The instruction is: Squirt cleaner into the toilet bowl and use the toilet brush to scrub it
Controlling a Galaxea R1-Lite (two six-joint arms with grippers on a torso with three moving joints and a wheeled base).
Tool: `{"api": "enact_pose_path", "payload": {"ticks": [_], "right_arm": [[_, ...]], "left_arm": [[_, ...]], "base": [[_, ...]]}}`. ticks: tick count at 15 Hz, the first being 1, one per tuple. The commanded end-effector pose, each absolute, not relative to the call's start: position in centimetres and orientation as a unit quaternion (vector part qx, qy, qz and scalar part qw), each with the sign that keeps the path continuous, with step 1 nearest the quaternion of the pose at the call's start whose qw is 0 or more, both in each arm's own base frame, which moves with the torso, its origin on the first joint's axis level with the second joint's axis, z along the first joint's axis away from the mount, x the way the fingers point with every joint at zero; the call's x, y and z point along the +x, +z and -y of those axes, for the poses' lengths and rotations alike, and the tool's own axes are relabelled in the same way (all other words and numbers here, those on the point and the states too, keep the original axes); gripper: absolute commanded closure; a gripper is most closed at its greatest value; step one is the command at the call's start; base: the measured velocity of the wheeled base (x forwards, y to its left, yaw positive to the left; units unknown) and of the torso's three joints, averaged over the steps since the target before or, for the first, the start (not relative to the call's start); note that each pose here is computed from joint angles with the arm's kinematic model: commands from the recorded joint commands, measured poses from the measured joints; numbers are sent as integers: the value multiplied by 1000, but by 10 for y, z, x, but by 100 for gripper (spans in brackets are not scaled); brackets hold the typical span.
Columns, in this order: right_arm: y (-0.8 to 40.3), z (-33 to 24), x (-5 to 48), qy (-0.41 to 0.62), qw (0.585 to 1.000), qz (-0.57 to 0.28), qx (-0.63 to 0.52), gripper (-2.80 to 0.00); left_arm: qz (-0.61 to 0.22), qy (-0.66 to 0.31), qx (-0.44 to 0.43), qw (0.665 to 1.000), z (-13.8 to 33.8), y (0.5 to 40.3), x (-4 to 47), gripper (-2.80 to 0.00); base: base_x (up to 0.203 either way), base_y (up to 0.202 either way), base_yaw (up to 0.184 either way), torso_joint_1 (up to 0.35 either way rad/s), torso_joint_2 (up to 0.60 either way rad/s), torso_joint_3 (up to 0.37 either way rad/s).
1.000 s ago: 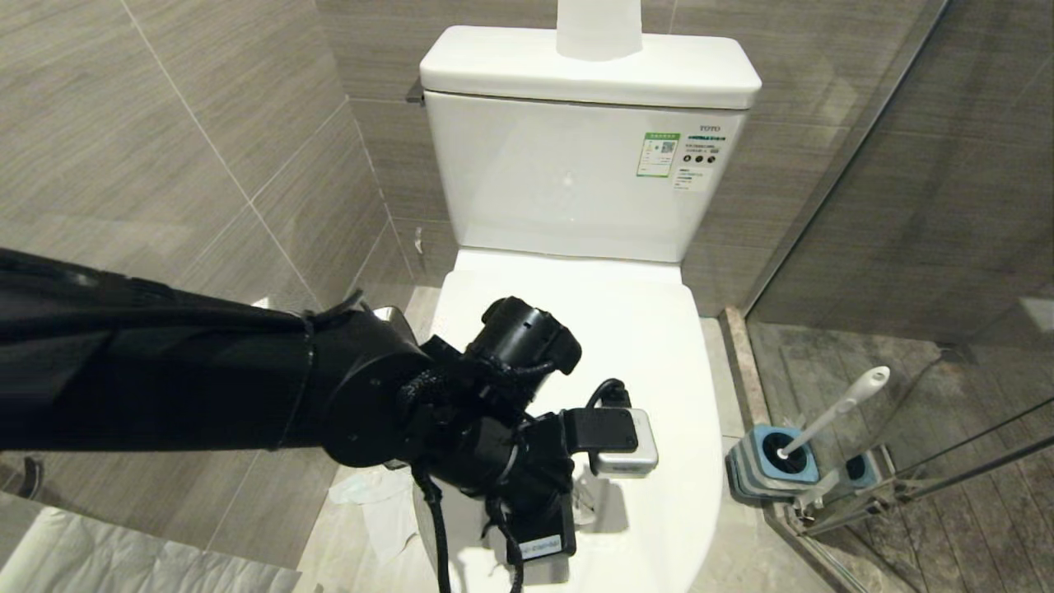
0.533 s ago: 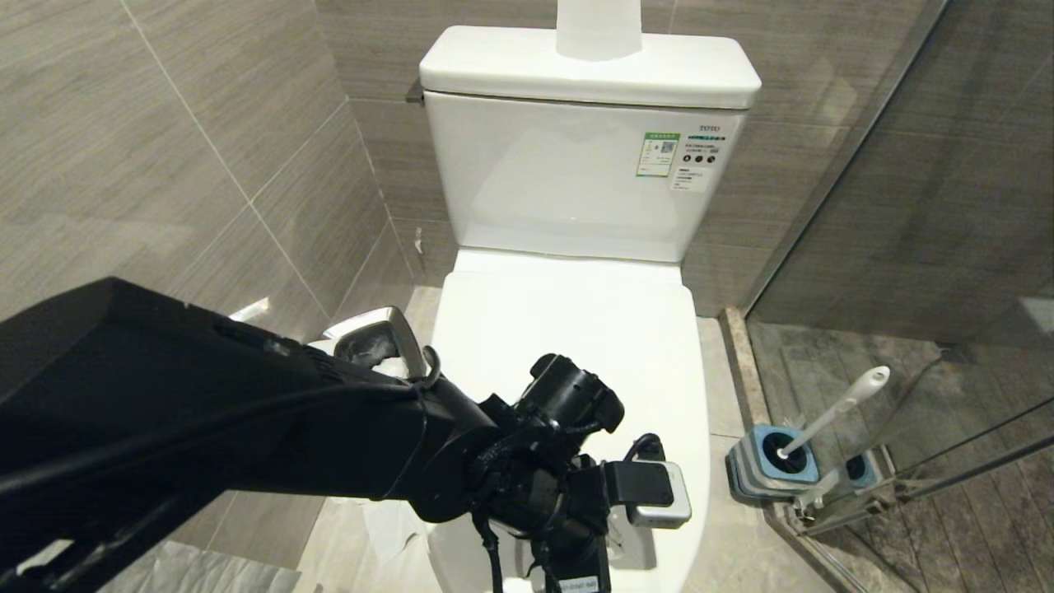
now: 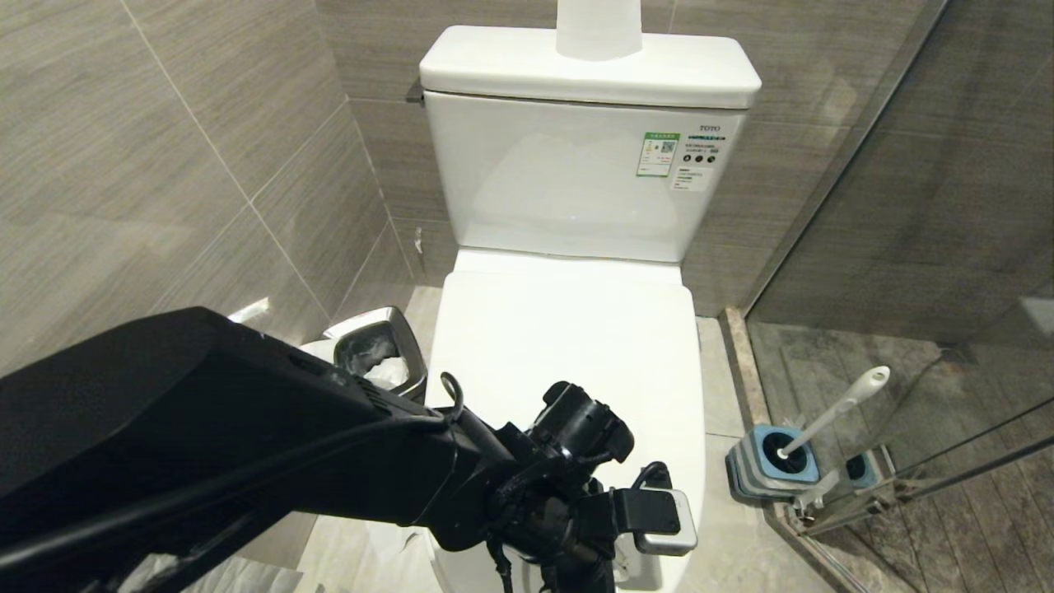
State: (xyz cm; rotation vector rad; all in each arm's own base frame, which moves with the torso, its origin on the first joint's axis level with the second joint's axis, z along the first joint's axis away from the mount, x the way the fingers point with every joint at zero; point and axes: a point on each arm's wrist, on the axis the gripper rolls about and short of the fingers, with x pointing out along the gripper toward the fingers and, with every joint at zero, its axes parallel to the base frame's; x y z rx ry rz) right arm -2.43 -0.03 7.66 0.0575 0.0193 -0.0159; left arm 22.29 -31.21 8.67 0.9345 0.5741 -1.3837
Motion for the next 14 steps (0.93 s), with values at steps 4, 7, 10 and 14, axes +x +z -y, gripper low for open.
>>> {"api": "enact_pose_path", "payload": {"ticks": [4, 7, 10, 14], "right_arm": [[77, 0, -24, -8, 999, -10, 29, 0], [77, 0, -24, -8, 999, -10, 29, 0], [77, 0, -24, -8, 999, -10, 29, 0], [77, 0, -24, -8, 999, -10, 29, 0]], "left_arm": [[-161, -596, 386, 686, 323, 137, 230, 0], [-86, -578, 348, 733, 319, 203, 230, 0], [-45, -543, 277, 792, 301, 265, 233, 0], [-115, -462, 105, 873, 249, 329, 226, 0]], "base": [[0, 0, 0, 0, 0, 0], [0, 0, 0, 0, 0, 0], [0, 0, 0, 0, 0, 0], [0, 0, 0, 0, 0, 0]]}}
